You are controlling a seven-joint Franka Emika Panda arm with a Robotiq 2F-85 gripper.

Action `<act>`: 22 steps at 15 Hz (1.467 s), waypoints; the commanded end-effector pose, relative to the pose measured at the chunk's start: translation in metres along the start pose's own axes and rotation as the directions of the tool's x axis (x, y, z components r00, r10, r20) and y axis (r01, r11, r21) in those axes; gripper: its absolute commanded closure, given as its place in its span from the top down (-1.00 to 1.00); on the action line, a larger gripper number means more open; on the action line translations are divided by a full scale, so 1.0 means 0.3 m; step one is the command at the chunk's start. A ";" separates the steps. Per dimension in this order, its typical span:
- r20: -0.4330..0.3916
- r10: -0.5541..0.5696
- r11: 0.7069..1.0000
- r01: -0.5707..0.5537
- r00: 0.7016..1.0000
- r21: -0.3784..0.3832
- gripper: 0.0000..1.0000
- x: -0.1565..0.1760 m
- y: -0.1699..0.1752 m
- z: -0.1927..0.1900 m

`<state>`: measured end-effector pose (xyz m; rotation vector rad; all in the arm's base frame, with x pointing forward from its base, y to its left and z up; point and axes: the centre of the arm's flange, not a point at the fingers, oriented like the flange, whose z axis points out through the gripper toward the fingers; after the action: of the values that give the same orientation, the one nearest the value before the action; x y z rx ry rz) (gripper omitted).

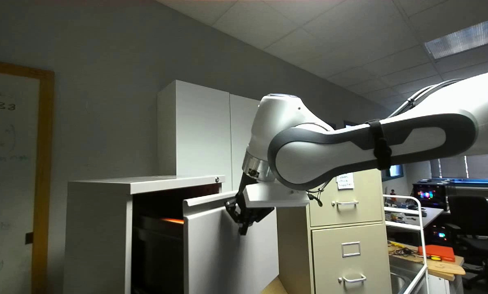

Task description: Close the upper drawer

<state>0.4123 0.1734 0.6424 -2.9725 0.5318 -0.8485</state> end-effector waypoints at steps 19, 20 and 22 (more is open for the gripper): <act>-0.017 -0.074 0.990 0.075 0.997 0.121 -1.00 0.689 -0.390 0.300; -0.016 -0.073 0.990 0.074 0.997 0.120 -1.00 0.704 -0.399 0.308; -0.002 -0.075 0.992 0.075 0.997 0.106 -1.00 0.726 -0.417 0.317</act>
<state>0.6311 0.2031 0.6608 -2.9135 0.3860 -0.8474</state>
